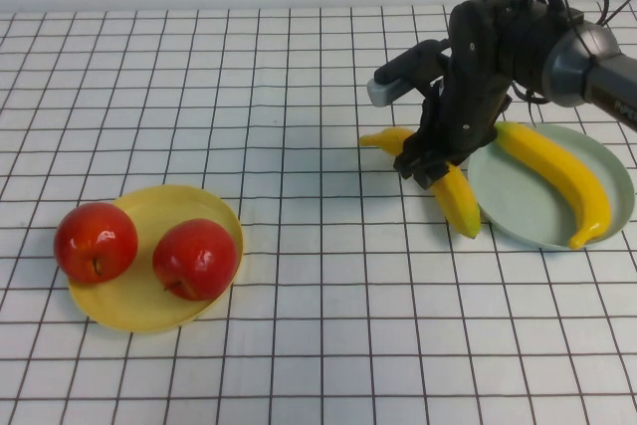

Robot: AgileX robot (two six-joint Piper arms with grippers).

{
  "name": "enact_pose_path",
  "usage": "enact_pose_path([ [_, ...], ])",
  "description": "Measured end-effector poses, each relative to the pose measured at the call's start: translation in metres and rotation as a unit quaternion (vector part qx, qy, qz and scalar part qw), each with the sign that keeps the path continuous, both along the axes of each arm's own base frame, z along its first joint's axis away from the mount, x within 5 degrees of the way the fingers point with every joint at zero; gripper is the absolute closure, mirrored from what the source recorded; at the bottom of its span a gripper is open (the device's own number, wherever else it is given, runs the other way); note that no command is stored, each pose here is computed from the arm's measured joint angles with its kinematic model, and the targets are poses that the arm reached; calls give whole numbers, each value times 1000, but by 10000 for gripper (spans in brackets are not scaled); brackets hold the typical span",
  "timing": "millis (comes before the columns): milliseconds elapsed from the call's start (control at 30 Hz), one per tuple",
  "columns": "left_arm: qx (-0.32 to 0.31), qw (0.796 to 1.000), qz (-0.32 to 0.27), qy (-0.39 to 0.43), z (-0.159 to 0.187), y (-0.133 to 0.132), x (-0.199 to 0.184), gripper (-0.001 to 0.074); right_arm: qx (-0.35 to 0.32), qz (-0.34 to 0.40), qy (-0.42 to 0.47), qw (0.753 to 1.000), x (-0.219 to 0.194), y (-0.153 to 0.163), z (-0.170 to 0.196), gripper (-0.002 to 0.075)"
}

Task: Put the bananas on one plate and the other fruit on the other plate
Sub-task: Put another type of fruit in the right plate

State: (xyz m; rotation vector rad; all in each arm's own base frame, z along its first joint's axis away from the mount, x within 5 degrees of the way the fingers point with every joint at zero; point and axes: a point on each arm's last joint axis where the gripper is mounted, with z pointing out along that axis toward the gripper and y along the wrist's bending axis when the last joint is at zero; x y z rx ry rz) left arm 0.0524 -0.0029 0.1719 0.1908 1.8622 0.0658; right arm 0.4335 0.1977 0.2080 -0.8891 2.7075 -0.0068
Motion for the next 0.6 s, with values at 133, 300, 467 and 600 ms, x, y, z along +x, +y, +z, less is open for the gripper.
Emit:
enact_pose_path([
  [133,0,1000,0,0,0,0,0,738,-7,1,3,1000,5,0,-15,331],
  [300,0,1000,0,0,0,0,0,738,-2,-1,13,1000,7,3,-27,367],
  [467,0,1000,0,0,0,0,0,738,0,-2,9,1000,9,4,-10,390],
  [600,0,1000,0,0,0,0,0,738,15,-16,-19,1000,4,-4,38,390],
])
